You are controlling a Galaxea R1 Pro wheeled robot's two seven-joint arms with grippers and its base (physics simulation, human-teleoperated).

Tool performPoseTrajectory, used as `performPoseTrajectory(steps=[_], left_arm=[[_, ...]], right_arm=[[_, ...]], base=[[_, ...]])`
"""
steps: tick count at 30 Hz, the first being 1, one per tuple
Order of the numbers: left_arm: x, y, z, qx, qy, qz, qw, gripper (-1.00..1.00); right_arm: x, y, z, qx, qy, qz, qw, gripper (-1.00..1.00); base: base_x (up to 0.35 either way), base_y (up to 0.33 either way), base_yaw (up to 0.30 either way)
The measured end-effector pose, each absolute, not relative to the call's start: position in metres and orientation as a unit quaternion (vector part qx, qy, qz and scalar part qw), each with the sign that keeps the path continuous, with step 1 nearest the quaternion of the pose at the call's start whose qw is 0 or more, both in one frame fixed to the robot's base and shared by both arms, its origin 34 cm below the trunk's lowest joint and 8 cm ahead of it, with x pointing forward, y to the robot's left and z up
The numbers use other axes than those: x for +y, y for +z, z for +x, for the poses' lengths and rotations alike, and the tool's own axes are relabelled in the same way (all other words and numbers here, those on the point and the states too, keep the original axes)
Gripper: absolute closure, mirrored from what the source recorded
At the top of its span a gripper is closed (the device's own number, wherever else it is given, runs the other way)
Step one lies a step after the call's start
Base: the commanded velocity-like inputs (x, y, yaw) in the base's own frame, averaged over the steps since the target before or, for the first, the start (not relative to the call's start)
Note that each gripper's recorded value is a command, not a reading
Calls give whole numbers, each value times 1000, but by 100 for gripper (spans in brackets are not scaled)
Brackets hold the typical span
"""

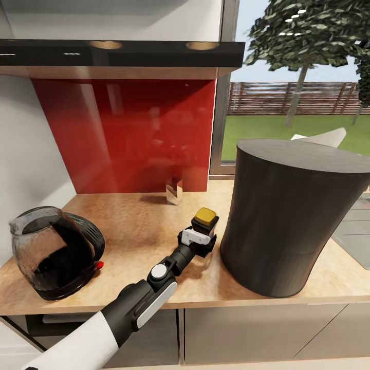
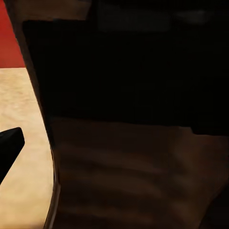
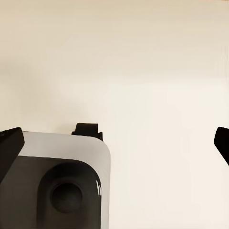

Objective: Set up a coffee station on the kitchen countertop: keep the coffee maker on the countertop, move the bottle of coffee from the kitchen shelf to the counter next to the coffee maker, place a paper coffee filter on top of the coffee maker, put the saucer next to the coffee maker with the coffee cup on the saucer, and place the electric kettle next to the coffee maker.

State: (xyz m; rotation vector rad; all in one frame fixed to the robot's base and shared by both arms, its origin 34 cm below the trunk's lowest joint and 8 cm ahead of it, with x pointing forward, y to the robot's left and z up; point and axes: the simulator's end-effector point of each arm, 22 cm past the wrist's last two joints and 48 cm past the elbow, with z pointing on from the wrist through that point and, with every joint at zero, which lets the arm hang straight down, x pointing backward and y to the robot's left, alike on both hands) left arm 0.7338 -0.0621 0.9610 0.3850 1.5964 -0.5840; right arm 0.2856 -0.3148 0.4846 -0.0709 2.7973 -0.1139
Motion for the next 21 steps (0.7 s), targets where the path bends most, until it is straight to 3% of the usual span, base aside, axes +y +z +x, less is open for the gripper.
performPoseTrajectory(steps=[7,21], left_arm=[[-62,961,734,701,-256,169,644,-100],[-60,961,735,701,-255,167,644,-100]], right_arm=[[-315,485,286,984,-40,-25,170,-100],[-315,484,286,984,-40,-25,170,-100]], base=[[-13,0,0],[-119,0,0]])
